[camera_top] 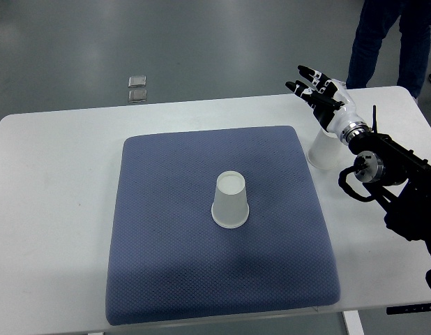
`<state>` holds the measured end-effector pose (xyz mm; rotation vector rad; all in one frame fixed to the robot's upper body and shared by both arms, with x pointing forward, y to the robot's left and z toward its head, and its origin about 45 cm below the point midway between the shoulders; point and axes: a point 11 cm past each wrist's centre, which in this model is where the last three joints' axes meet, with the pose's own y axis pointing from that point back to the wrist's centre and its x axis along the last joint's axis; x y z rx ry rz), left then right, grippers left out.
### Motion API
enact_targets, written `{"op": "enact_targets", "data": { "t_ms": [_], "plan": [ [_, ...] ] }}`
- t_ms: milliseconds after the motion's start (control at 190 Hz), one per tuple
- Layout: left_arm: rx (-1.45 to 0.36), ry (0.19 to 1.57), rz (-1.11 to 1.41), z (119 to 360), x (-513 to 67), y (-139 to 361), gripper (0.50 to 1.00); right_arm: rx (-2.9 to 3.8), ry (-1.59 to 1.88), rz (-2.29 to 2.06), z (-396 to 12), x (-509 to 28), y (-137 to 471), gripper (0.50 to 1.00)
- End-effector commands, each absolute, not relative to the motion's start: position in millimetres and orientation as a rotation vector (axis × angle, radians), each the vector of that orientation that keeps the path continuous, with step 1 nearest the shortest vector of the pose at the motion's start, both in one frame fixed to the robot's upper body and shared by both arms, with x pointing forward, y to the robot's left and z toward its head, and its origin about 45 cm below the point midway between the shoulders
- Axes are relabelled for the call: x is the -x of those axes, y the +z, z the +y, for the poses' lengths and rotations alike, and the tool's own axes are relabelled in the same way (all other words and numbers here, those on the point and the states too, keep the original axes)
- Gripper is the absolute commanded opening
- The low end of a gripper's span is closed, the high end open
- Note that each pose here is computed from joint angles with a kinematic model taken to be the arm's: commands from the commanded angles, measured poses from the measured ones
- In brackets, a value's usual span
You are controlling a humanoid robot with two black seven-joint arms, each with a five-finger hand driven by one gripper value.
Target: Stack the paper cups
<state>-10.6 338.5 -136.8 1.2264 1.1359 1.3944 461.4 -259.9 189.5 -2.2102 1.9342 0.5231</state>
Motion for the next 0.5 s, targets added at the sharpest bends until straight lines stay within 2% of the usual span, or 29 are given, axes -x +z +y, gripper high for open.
{"op": "enact_targets", "data": {
  "t_ms": [0, 494],
  "plan": [
    [-1.225, 1.390, 1.140, 337.0, 11.8, -136.9, 1.000, 2.208, 0.517, 1.936, -261.5, -462.4, 191.3, 0.919],
    [-1.240, 1.398, 1.145, 340.6, 17.8, -136.6, 1.000, 2.230, 0.525, 1.890, -256.9, -461.1, 191.1, 0.919]
  ]
}}
